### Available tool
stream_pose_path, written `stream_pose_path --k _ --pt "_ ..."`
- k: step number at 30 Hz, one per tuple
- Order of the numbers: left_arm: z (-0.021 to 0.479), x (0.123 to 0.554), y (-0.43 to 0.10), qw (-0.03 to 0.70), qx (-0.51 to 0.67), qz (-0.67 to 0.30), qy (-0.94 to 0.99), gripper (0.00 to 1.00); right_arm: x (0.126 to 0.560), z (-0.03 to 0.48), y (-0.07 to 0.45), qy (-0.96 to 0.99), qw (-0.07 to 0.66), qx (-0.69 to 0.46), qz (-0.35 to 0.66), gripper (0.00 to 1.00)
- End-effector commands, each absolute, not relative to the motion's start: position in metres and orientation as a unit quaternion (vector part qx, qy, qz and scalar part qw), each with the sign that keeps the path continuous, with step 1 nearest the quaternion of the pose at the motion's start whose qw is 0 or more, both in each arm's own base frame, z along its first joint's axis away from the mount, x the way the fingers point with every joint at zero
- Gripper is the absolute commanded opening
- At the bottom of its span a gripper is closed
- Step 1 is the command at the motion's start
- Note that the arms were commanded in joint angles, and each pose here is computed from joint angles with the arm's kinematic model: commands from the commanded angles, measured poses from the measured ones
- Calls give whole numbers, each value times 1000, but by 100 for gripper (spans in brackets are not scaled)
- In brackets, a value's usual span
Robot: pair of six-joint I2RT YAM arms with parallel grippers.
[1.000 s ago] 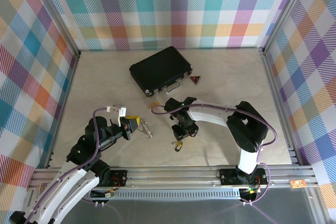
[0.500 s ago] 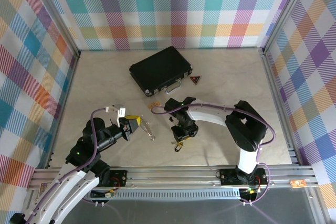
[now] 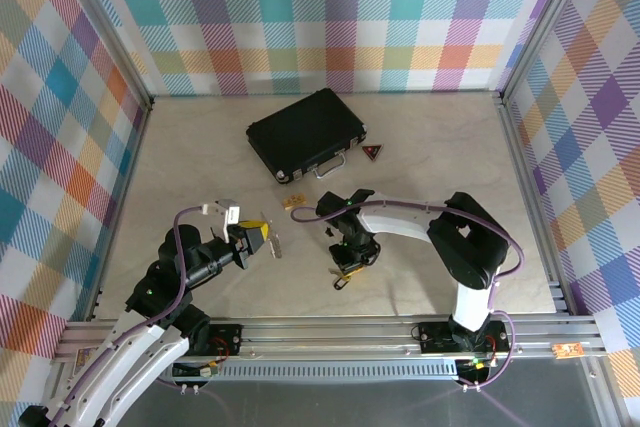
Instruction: Put the keys on the keyring
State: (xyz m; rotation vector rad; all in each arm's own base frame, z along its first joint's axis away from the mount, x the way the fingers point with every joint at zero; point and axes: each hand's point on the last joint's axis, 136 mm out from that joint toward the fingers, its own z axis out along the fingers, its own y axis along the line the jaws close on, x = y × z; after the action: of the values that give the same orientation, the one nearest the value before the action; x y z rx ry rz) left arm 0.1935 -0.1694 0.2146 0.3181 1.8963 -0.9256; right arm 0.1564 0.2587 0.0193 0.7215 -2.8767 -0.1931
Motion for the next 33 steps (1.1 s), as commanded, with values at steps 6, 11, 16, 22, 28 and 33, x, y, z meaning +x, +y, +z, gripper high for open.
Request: stream_pose_path --k 6,11,16,22,28,33 --pt "224 192 -177 493 144 -400 759 0 156 32 255 -970 51 223 -81 5" --pt "226 191 -176 495 144 -400 758 0 170 38 253 -979 -22 178 -97 3" --pt "236 186 -178 511 152 -419 736 0 185 40 251 -980 -131 104 -112 4" --pt "250 176 -172 539 149 -434 706 0 190 37 250 -962 -238 47 -125 5" --pt "264 169 -167 562 151 -441 684 0 181 30 254 -960 -247 45 -121 14" --pt "265 168 -162 572 144 -433 681 0 174 38 244 -963 -244 40 -109 32"
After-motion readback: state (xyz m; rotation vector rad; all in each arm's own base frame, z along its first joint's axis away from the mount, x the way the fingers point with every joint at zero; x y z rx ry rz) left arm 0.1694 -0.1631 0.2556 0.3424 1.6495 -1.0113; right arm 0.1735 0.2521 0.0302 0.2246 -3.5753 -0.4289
